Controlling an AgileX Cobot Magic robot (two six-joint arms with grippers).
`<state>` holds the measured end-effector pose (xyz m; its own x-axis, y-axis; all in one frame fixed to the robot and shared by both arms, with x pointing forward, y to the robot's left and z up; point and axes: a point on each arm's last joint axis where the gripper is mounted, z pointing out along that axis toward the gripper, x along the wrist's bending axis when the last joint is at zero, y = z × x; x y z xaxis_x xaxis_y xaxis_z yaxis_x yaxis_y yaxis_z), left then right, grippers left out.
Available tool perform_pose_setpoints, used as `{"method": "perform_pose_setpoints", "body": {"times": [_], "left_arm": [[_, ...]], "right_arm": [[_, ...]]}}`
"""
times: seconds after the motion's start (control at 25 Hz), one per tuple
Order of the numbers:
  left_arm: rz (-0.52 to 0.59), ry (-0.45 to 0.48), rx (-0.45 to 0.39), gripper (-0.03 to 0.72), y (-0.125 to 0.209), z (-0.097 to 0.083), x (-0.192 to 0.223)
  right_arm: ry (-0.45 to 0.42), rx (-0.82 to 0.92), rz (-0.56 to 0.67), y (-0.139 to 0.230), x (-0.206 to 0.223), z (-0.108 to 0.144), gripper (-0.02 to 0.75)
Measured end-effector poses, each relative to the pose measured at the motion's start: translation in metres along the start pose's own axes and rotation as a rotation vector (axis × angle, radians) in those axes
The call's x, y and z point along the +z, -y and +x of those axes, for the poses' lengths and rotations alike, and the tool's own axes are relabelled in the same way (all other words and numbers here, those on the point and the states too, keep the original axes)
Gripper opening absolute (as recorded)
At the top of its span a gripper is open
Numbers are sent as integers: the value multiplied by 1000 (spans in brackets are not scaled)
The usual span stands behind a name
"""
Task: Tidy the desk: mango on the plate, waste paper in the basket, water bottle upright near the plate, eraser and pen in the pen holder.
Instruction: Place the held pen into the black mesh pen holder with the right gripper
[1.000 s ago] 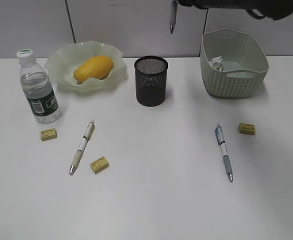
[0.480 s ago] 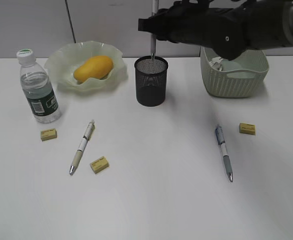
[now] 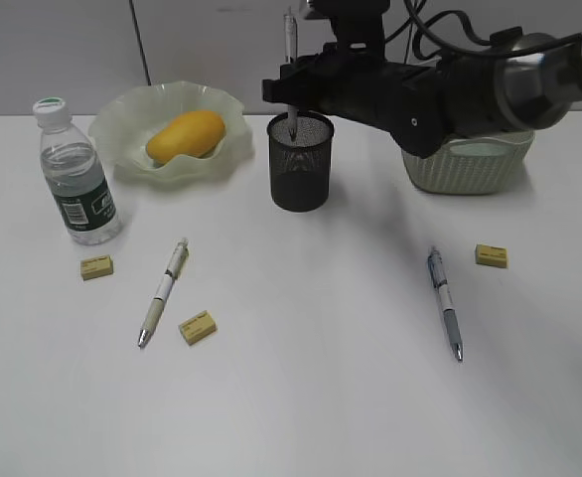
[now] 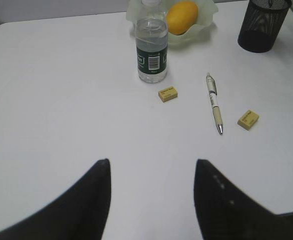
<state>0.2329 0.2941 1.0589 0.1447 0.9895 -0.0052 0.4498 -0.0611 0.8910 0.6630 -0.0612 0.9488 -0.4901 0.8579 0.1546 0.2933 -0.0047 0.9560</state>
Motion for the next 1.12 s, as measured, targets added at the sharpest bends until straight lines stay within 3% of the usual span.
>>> {"method": "perform_pose_setpoints", "body": {"times": [0.36,0.6,0.68,0.84,1.12], "left_arm": [[-1,0,0,406,0,0,0],[-25,-1,2,406,2,0,-3],[-26,0,2,405,2,0,-3],[-26,0,2,404,2,0,-3],[-26,0,2,405,2,0,-3]], "right_arm": [[13,-16,48,6,1,-2,172],[16,-21,57,7,2,-2,405],[16,-21,58,7,2,-2,449],[33,-22,113,8,-1,-3,471],[116,-22,348,-18,-32,-2,475]]}}
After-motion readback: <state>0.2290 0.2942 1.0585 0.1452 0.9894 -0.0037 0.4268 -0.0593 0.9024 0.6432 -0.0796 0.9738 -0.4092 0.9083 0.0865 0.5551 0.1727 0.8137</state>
